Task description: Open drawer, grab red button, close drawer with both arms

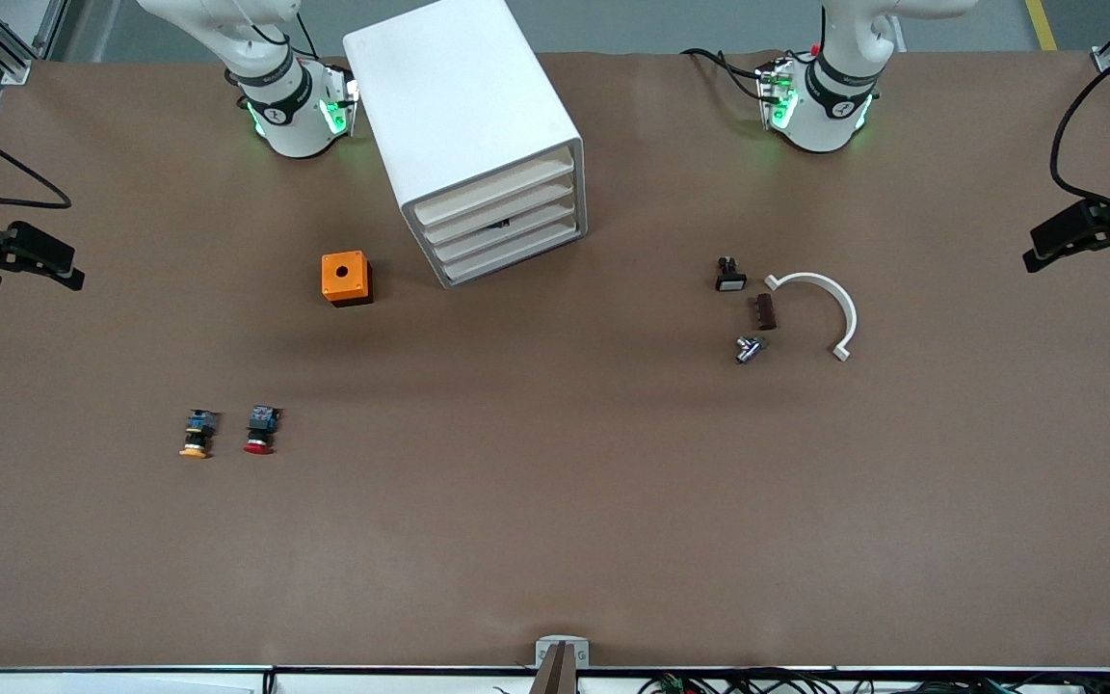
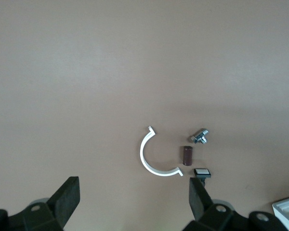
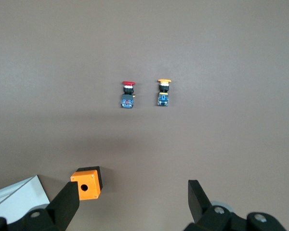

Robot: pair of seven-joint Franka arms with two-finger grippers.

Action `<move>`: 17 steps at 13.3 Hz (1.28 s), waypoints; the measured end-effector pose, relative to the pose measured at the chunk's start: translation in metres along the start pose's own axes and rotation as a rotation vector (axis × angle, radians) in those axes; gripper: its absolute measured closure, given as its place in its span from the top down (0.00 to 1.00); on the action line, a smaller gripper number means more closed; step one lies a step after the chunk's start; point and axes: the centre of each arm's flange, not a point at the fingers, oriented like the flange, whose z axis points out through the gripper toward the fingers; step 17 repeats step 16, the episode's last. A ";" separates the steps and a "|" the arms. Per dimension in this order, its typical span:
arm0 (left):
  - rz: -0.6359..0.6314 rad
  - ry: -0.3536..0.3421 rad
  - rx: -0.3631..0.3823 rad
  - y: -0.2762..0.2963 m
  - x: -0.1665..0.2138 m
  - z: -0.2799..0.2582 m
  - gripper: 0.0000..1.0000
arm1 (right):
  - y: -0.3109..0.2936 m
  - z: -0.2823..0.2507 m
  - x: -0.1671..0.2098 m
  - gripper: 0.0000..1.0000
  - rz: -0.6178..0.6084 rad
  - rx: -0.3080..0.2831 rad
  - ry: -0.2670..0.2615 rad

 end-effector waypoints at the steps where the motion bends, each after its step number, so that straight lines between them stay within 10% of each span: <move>1: 0.012 -0.001 -0.002 0.007 -0.004 0.000 1.00 | -0.002 -0.002 -0.001 1.00 -0.005 -0.002 0.000; 17: 0.040 0.045 0.005 0.023 -0.048 -0.004 1.00 | -0.001 -0.003 -0.002 1.00 -0.007 -0.012 0.003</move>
